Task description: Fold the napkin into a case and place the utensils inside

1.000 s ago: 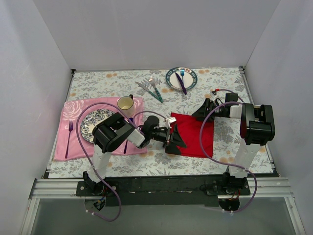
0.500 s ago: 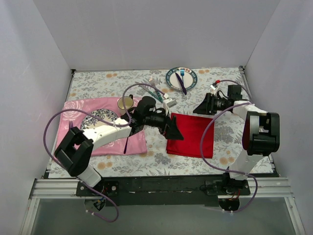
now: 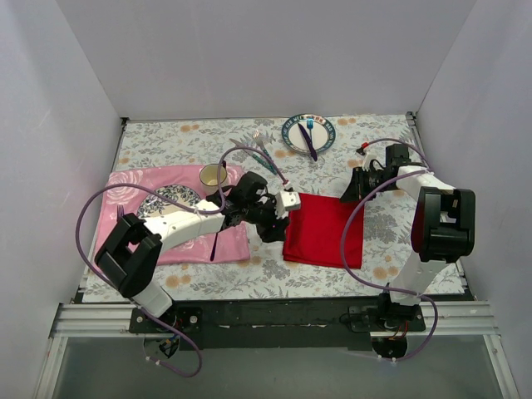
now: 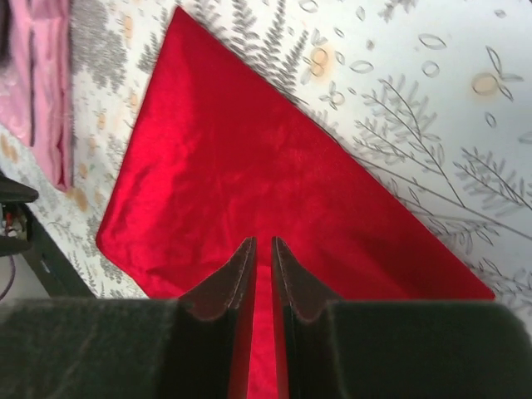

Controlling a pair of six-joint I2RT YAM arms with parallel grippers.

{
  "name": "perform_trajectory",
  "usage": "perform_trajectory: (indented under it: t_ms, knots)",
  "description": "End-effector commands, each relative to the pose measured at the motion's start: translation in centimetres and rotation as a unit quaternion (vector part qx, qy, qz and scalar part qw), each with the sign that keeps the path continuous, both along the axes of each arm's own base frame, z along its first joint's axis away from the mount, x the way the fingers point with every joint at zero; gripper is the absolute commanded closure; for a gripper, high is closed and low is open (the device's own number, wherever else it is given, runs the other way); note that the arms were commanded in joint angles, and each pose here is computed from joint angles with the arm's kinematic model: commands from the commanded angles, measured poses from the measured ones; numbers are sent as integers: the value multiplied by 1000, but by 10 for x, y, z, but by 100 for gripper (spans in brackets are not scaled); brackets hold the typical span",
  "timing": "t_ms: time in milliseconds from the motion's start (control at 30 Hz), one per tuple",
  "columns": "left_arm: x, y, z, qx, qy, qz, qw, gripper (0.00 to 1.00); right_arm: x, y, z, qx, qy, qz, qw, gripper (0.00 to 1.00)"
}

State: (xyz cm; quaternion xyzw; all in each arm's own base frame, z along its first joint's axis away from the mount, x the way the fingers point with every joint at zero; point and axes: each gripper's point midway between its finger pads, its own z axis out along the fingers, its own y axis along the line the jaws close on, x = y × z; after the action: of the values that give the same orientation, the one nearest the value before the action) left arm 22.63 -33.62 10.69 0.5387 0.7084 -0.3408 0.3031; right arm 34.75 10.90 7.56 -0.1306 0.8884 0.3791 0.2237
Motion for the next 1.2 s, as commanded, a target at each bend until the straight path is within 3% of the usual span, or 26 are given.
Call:
perform_trajectory:
  t_ms: [0,167,367,500,633,700,933,1167]
  knots:
    - [7,10,-17,37,-128,-111,985,57,-8,-20,-15,-75,11,-4,997,82]
    - [10,5,-25,43,-178,-164,969,59,-7,-24,-26,-102,13,2,995,82]
    - [-17,-21,-2,9,-168,-181,969,60,6,-14,-8,-71,-22,25,997,81]
    - [-35,-42,-7,5,-99,-156,983,64,26,-11,4,-59,-45,31,997,81]
    - [-31,-58,-31,16,-2,-62,998,74,43,-13,2,-63,-52,25,996,81]
    - [-25,-60,-38,22,0,-42,999,75,42,-15,-13,-70,-34,26,997,81]
    - [-9,-36,-74,92,-11,-4,996,82,16,-22,-43,-94,3,46,995,81]
    - [20,13,-72,96,-10,4,995,85,-42,-19,-38,-87,36,76,993,81]
